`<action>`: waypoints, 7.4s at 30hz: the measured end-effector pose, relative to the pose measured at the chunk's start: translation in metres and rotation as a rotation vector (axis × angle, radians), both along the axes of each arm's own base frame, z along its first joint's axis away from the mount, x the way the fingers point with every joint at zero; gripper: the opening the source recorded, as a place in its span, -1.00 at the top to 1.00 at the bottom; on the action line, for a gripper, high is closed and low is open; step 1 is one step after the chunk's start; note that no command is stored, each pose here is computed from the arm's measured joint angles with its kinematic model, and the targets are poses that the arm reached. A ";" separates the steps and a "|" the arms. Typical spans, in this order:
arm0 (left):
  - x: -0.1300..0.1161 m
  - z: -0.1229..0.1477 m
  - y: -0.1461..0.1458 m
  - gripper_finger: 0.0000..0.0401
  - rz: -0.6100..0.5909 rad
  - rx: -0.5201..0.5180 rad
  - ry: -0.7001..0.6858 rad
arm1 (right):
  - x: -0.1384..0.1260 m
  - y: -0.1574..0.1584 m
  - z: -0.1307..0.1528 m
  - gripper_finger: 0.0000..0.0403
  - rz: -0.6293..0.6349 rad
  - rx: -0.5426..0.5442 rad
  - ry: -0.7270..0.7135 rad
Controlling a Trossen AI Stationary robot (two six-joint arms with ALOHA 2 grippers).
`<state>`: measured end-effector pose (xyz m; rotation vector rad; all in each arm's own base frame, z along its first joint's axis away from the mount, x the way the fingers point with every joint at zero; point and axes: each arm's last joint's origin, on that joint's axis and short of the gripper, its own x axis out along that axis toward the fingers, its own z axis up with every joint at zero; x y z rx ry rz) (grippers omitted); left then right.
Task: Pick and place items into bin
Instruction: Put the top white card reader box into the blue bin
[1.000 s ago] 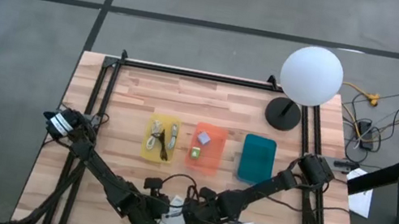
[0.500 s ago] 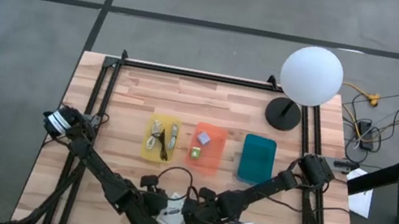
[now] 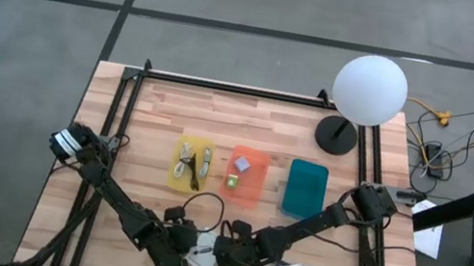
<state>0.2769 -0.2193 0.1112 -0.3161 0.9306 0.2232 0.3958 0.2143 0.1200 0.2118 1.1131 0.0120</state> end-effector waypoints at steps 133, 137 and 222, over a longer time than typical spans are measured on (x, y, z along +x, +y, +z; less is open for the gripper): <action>0.023 0.032 0.000 0.95 -0.108 -0.021 -0.138 | 0.009 -0.005 0.064 0.94 -0.032 -0.186 -0.238; 0.023 0.033 0.000 0.95 -0.104 -0.015 -0.140 | 0.011 -0.008 0.060 0.94 -0.043 -0.176 -0.219; 0.019 0.026 0.004 0.95 -0.071 -0.003 -0.143 | 0.023 -0.027 0.069 -0.08 -0.142 0.256 -0.093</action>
